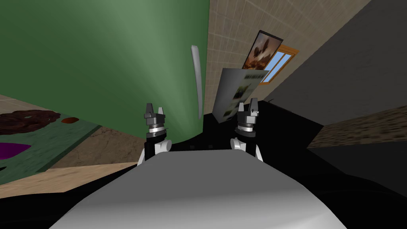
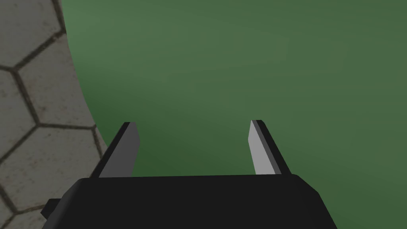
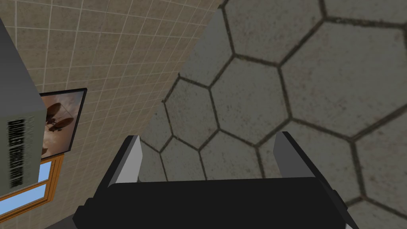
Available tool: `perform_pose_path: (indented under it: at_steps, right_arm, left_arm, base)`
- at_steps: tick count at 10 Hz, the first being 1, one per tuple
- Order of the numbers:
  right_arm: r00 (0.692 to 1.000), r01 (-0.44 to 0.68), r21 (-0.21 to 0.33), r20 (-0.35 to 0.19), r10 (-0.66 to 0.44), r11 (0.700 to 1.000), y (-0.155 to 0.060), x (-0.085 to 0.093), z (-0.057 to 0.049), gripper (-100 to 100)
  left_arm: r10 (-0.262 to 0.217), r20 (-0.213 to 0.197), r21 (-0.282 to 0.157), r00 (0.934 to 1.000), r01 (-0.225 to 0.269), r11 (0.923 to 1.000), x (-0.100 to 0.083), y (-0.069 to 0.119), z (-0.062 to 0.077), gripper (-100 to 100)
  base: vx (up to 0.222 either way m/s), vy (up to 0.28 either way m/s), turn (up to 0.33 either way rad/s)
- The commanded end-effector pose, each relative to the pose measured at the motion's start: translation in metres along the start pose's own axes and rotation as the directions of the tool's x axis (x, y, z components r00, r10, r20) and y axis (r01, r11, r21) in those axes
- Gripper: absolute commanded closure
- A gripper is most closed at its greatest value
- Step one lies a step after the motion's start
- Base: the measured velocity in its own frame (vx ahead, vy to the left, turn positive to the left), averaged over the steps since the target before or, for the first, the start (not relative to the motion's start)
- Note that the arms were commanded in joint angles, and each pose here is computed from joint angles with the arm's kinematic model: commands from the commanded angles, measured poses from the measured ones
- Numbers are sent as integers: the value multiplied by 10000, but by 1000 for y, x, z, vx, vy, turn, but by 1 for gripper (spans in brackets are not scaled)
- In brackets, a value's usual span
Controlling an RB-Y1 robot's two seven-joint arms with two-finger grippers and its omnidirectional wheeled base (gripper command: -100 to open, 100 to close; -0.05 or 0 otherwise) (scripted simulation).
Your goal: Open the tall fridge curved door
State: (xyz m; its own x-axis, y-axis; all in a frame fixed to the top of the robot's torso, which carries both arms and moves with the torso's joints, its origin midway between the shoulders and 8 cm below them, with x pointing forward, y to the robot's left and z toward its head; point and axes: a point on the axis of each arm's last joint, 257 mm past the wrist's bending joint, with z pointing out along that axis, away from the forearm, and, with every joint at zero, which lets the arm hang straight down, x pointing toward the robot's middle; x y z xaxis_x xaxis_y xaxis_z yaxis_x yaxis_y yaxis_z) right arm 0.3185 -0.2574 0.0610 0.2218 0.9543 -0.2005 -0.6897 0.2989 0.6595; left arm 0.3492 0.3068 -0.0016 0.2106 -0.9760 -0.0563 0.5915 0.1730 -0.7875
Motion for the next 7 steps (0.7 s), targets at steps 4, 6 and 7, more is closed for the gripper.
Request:
perform_pose_path:
  at_steps: [4,6,7]
  right_arm:
    - [10000,0,-2,0,0,10000,0,0,0,0]
    - [10000,0,-3,0,0,10000,0,0,0,0]
    - [10000,0,-4,0,0,10000,0,0,0,0]
  left_arm:
    - [0,0,2,10000,0,10000,0,0,0,0]
    - [0,0,3,10000,0,10000,0,0,0,0]
    - [0,0,4,10000,0,10000,0,0,0,0]
  base:
    - [0,0,0]
    - [0,0,0]
    - [0,0,0]
